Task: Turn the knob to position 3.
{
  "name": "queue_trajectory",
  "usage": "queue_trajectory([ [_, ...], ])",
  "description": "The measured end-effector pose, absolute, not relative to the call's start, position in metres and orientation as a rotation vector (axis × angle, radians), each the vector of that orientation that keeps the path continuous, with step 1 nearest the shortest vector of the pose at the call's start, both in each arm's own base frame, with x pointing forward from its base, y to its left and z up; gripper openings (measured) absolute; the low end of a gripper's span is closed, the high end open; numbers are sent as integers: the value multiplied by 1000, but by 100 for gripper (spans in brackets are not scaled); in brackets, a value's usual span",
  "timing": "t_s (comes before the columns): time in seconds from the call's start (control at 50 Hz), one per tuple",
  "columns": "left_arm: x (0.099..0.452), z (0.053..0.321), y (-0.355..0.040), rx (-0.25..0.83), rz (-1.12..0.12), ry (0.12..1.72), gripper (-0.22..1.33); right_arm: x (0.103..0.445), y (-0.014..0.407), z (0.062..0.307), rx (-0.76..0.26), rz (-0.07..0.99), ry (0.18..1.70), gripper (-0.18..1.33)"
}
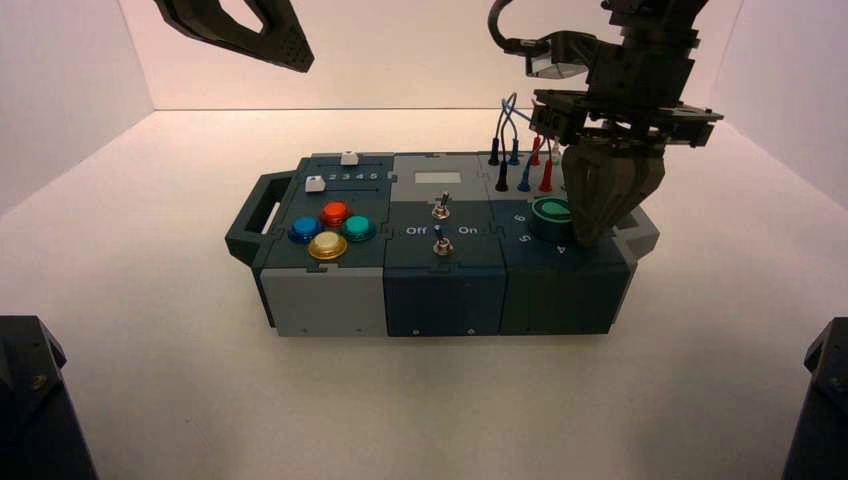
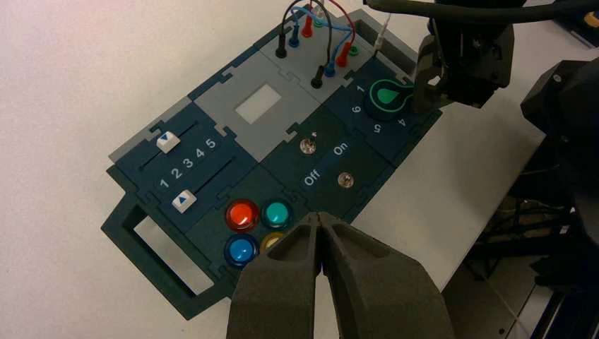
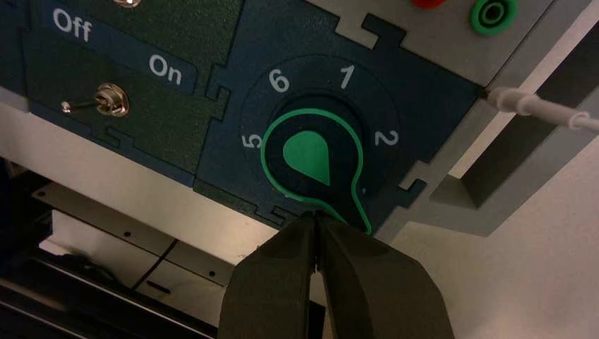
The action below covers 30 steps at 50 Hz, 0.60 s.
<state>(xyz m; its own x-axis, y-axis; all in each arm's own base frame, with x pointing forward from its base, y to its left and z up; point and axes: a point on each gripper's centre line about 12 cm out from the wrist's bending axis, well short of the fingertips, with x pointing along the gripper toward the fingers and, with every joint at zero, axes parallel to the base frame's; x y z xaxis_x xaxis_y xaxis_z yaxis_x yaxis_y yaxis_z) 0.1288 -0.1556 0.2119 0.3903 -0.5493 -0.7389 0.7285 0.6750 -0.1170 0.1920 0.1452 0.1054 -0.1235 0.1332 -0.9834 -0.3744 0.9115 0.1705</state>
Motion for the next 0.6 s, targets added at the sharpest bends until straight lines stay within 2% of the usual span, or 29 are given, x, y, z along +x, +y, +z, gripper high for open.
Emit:
queue_trajectory([
  [0.42, 129, 212, -155, 243, -822, 835, -16, 193, 145, 105, -191, 437, 1640, -14],
  [0.6, 129, 212, -155, 256, -825, 831, -16, 192, 145, 113, -175, 444, 1625, -14],
])
